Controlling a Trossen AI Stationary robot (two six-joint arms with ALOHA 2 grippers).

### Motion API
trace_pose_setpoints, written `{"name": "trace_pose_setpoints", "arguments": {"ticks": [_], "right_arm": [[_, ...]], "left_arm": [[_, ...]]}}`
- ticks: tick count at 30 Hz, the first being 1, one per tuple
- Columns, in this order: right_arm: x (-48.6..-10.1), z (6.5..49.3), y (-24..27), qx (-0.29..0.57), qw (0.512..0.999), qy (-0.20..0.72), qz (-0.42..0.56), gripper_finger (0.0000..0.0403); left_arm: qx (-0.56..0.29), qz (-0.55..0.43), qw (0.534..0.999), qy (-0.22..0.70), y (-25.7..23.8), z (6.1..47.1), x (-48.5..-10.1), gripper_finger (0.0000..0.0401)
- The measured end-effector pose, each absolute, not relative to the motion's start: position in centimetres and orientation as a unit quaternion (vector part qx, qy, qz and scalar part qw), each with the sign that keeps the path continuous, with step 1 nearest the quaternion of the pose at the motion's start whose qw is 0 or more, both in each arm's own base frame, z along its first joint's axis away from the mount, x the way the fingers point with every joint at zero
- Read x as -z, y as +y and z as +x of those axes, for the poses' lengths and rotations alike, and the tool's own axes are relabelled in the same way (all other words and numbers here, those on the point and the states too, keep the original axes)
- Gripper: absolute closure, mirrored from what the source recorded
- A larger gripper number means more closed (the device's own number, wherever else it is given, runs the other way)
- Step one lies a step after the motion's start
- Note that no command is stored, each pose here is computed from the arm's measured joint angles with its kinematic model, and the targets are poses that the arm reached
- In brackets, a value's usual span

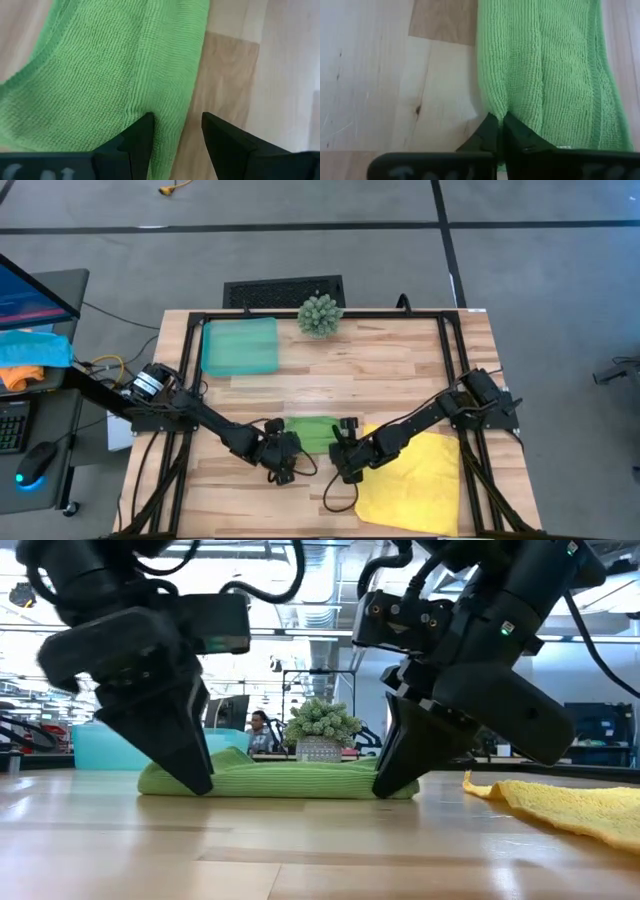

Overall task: Roll microfiber towels into tight, uniform cylinder then place into a basket
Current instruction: Roll the green towel

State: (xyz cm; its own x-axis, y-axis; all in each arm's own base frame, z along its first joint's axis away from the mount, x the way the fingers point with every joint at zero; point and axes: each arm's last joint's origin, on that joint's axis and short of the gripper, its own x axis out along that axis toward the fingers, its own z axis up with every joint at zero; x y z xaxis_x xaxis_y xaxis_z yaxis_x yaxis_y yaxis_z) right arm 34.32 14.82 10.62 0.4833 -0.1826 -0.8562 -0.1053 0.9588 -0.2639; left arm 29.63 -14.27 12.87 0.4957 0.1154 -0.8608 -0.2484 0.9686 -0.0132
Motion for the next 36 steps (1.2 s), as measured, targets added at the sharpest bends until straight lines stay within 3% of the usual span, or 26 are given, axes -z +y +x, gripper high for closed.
{"name": "trace_pose_setpoints", "arguments": {"ticks": [9, 17, 36], "right_arm": [[-10.6, 34.3, 14.7, 0.013, 0.848, 0.513, -0.134, 0.0392], [-10.6, 34.4, 14.6, 0.012, 0.848, 0.514, -0.131, 0.0378], [-10.6, 34.3, 14.6, 0.011, 0.847, 0.515, -0.13, 0.0385]], "left_arm": [[-0.118, 0.036, 0.87, 0.478, -16.0, 27.2, -14.3, 0.0237], [-0.07, 0.161, 0.877, 0.447, -18.8, 25.4, -14.6, 0.0237], [-0.065, 0.137, 0.864, 0.48, -16.0, 27.0, -14.1, 0.0237]]}}
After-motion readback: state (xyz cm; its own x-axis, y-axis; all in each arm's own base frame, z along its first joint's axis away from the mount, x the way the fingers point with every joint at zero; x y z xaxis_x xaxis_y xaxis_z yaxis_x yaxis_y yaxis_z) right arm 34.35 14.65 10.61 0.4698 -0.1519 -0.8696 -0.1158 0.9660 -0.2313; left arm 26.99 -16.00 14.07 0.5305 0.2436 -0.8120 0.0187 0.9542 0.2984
